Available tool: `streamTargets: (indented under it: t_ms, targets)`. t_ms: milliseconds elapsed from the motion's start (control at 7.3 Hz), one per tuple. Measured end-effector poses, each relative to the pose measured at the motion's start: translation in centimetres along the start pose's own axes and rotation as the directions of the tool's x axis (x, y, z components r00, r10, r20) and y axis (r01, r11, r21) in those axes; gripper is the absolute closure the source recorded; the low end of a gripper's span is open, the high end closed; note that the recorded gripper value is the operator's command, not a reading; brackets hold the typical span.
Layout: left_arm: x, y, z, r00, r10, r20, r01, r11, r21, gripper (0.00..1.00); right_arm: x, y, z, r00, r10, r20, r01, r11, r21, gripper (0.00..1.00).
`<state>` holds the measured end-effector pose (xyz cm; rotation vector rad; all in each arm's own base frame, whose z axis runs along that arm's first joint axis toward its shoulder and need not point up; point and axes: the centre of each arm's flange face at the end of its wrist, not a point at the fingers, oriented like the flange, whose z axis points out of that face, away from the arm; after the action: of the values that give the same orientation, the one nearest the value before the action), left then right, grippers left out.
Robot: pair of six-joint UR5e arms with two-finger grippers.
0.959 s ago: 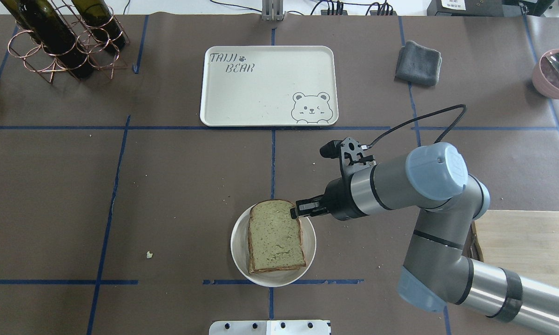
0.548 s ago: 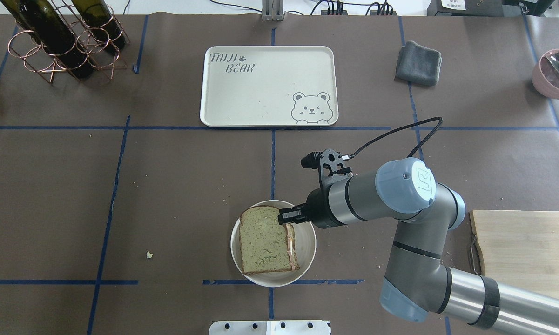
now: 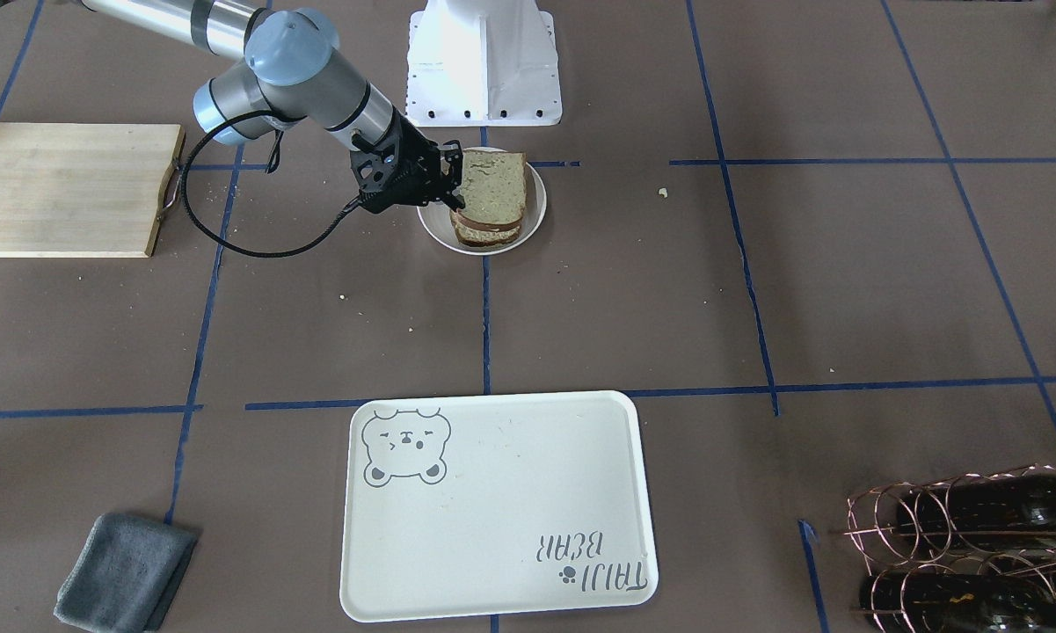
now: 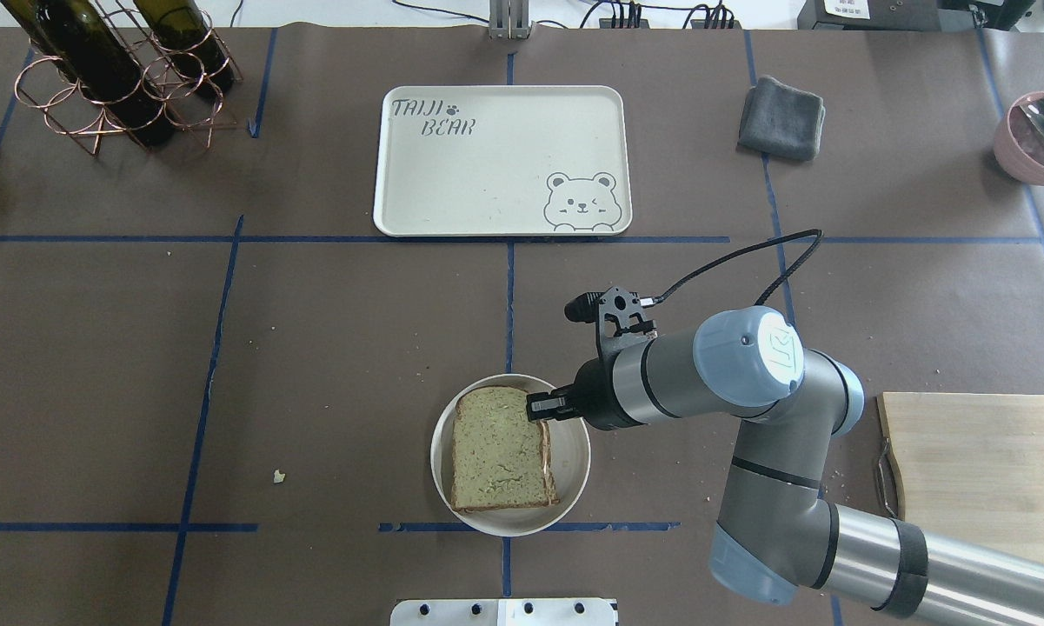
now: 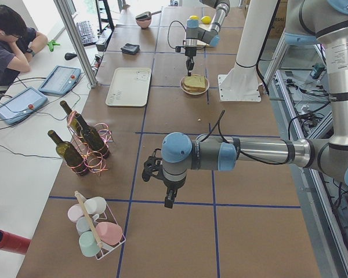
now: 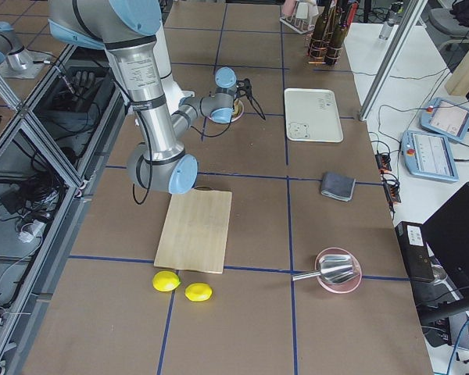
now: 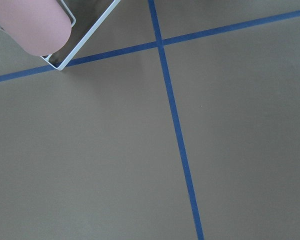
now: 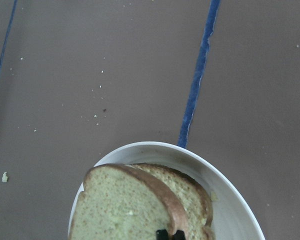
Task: Make sandwich and place on tray
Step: 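Lower the bread slice onto the egg and open the right gripper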
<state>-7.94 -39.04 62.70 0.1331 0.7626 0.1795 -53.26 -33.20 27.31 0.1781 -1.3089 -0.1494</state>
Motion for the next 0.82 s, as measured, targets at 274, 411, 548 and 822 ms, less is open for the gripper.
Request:
streamTargets:
  t_ms: [274, 411, 548, 822]
  targets:
    - [0.0, -0.1, 0.0, 1.000, 0.001, 0.000, -0.001, 1.000, 0.001, 0.00, 0.7, 0.0, -0.1, 1.000, 0.003, -0.012, -0.003, 1.000, 0.008, 0.00]
    - [0.0, -0.1, 0.0, 1.000, 0.000, 0.001, 0.000, 1.000, 0.001, 0.00, 1.0, -0.1, -0.4, 1.000, 0.004, -0.020, -0.004, 1.000, 0.027, 0.00]
    - [0.0, -0.2, 0.0, 1.000, 0.000, 0.001, 0.000, 1.000, 0.001, 0.00, 1.3, -0.6, -0.9, 0.999, 0.010, -0.032, -0.009, 0.999, 0.037, 0.00]
    - [0.0, -0.1, -0.8, 1.000, -0.002, 0.004, 0.002, 1.000, 0.017, 0.00, 1.7, -3.5, -4.2, 0.990, 0.067, -0.123, -0.064, 0.998, 0.025, 0.00]
